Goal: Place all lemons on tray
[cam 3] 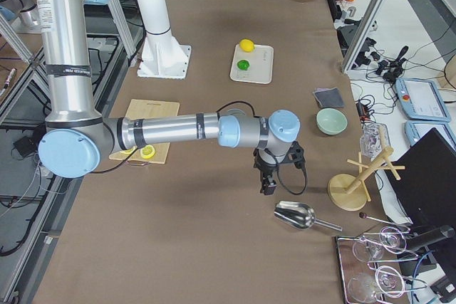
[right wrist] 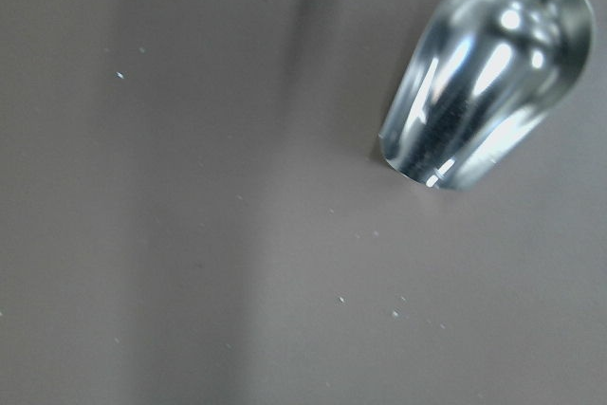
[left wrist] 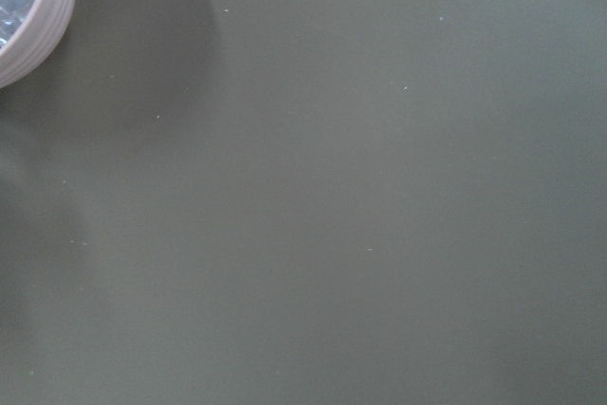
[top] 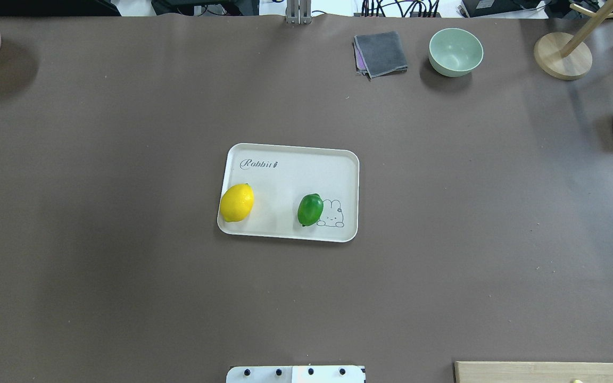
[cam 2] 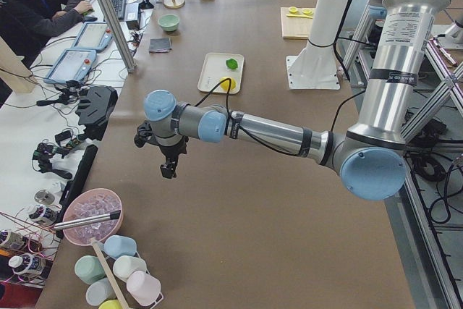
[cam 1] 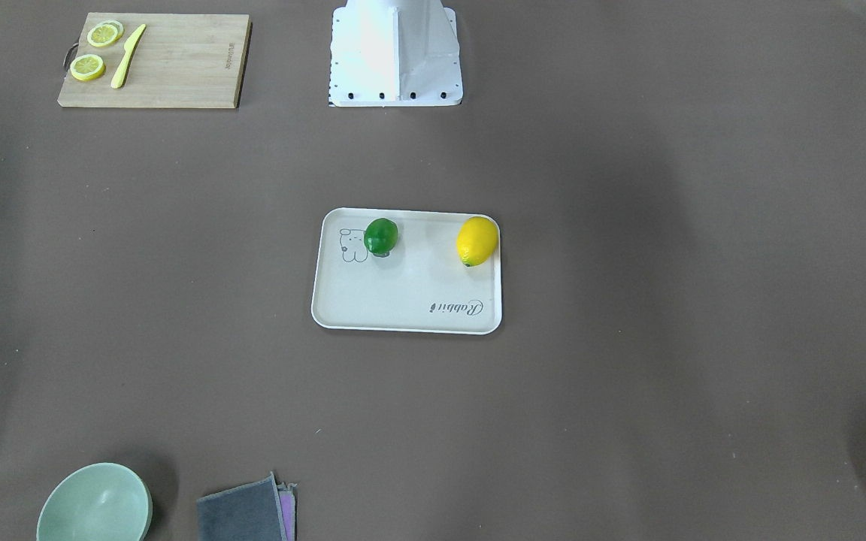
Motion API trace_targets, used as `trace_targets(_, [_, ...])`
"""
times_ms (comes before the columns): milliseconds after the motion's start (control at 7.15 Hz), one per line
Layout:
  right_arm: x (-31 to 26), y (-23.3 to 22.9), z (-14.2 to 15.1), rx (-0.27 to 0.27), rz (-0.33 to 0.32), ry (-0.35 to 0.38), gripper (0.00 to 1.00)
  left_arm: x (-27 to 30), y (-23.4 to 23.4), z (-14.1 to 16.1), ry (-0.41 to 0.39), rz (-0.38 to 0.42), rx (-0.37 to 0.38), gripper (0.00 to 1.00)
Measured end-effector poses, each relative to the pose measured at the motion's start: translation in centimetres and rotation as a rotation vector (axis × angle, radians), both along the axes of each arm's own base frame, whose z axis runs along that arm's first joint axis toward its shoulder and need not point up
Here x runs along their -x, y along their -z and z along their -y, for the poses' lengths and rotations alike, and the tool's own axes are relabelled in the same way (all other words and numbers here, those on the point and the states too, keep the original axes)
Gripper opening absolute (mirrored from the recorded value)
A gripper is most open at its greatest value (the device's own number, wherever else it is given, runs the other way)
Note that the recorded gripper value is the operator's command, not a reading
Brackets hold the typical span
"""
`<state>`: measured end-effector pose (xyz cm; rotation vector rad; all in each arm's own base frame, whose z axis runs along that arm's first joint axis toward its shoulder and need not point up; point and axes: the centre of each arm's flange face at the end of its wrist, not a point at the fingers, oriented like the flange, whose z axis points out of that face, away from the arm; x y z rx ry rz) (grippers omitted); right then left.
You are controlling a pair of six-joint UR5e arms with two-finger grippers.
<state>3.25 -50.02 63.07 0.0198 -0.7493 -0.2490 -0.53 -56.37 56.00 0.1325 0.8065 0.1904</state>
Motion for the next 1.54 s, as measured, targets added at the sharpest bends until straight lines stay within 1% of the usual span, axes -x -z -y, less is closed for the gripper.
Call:
trace_targets(140, [-3.1,-2.9,-2.7,-0.001,0.014,-0.038,1.0,2.2,-2.1,-1.5,0.002,0.007,0.006,0.97])
trace_targets(420, [-5.6,-8.1,-8.1,0.027,0.064,-0.1,1.0,4.4,-5.2,-4.1,-0.005,0.014,0.022,0.97])
trace_targets(560, [-5.7,-9.0,-9.4,0.052,0.1,-0.129,1.0,4.7,-6.0,-4.8,0.006,0.014,0.054,0.97])
trace_targets(699, [-5.6,-9.0,-9.8,0.077,0.128,-0.161,1.0,4.8,-6.5,-5.1,0.023,0.015,0.093,0.97])
trace_targets(839, [-5.6,-8.8,-9.7,0.091,0.137,-0.18,1.0,4.8,-6.7,-5.3,0.045,0.015,0.126,0.98])
trace_targets(1119, [-5.6,-8.7,-9.6,0.098,0.139,-0.191,1.0,4.7,-6.6,-5.1,0.103,0.013,0.184,0.98])
trace_targets(1259, [-5.6,-8.9,-9.8,0.102,0.139,-0.193,1.0,4.6,-6.4,-4.9,0.116,0.009,0.191,0.98])
trace_targets(1539, [-5.5,-9.1,-10.0,0.108,0.14,-0.193,1.0,4.5,-5.3,-4.2,0.118,0.006,0.17,0.98])
